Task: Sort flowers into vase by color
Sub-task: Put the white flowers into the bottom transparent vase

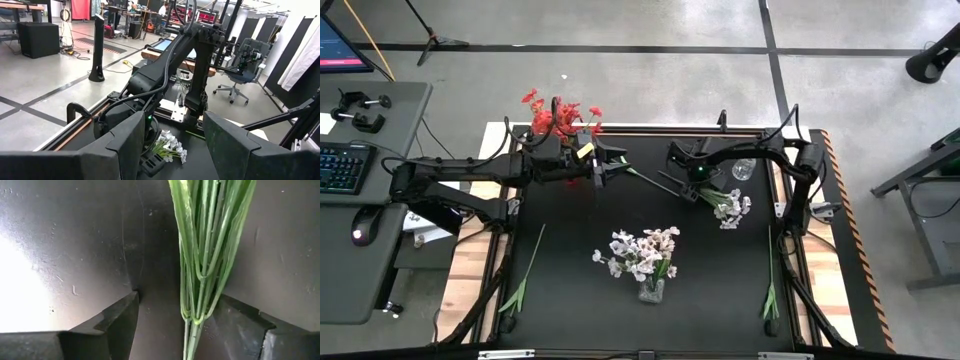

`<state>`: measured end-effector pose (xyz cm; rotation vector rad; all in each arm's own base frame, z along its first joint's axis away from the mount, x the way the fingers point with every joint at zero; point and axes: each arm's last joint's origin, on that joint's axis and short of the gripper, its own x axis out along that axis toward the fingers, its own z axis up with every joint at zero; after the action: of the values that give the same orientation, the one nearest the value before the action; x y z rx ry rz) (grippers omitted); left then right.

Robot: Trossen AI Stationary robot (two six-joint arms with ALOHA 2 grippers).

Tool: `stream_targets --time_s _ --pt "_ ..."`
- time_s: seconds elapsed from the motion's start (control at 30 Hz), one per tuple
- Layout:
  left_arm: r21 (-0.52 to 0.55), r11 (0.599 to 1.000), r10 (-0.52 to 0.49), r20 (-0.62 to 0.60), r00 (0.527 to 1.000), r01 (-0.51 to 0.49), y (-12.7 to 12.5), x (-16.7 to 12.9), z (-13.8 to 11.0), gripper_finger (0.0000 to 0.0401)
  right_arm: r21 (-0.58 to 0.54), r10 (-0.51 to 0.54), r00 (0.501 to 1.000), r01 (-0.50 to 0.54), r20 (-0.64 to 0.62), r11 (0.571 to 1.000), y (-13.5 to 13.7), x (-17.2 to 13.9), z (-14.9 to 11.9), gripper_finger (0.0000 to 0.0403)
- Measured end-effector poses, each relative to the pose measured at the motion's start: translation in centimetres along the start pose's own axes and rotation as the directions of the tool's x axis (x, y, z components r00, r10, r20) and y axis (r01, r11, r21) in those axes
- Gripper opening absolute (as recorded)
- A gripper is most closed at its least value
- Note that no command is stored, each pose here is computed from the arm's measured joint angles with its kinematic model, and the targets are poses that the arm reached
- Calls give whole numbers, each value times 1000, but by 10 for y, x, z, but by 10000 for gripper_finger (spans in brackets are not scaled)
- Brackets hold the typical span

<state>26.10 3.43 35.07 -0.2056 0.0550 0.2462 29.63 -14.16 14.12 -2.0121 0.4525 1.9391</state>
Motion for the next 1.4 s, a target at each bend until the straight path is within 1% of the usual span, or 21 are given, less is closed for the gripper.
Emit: stream_targets --time_s 0.13,0.2,0.3,0.43,0.5,0.57,0.67,0.77,0.9,1.0,1.23,1.3,1.4 --pt "0 1000 0 0 1000 0 0 0 0 188 -2 4 1000 -4 -10 1000 -4 -2 -3 243" --pt "0 1000 0 0 1000 0 0 0 0 188 39 17 1000 -16 -8 999 -6 -3 -4 243" --pt "0 1000 -10 -2 1000 10 0 0 0 188 167 39 999 -37 -4 985 -8 -3 -3 243" --pt "1 999 -37 -8 999 37 -1 0 0 188 339 51 999 -50 6 939 -7 -3 -2 243" --pt "1 999 -39 -9 999 39 -1 0 0 188 385 50 999 -53 16 921 -7 -3 -1 243" --pt "1 999 -39 -10 999 39 -1 0 0 188 385 46 999 -52 25 921 -7 -3 -1 243" --pt "1 999 -39 -11 999 39 -1 0 -1 188 336 18 1000 -23 18 941 -9 -3 -1 243" --pt "2 999 -38 -14 999 38 -1 0 -1 188 249 25 1000 -26 5 968 -12 -3 -2 243" --pt "32 999 -38 -15 999 38 -1 0 -1 188 161 32 999 -35 24 986 -16 -3 -1 243" --pt "53 998 -38 -15 999 39 -1 0 -1 188 150 29 999 -34 32 988 -18 -3 0 243" --pt "53 998 -37 -20 999 38 -1 0 -1 188 143 25 998 -32 51 989 -19 -3 2 243" --pt "54 998 -35 -27 999 37 -1 0 -2 188 164 26 998 -35 56 986 -19 -3 3 243" --pt "56 998 -32 -44 999 34 0 0 -4 188 154 30 998 -39 56 987 -19 -3 3 243"
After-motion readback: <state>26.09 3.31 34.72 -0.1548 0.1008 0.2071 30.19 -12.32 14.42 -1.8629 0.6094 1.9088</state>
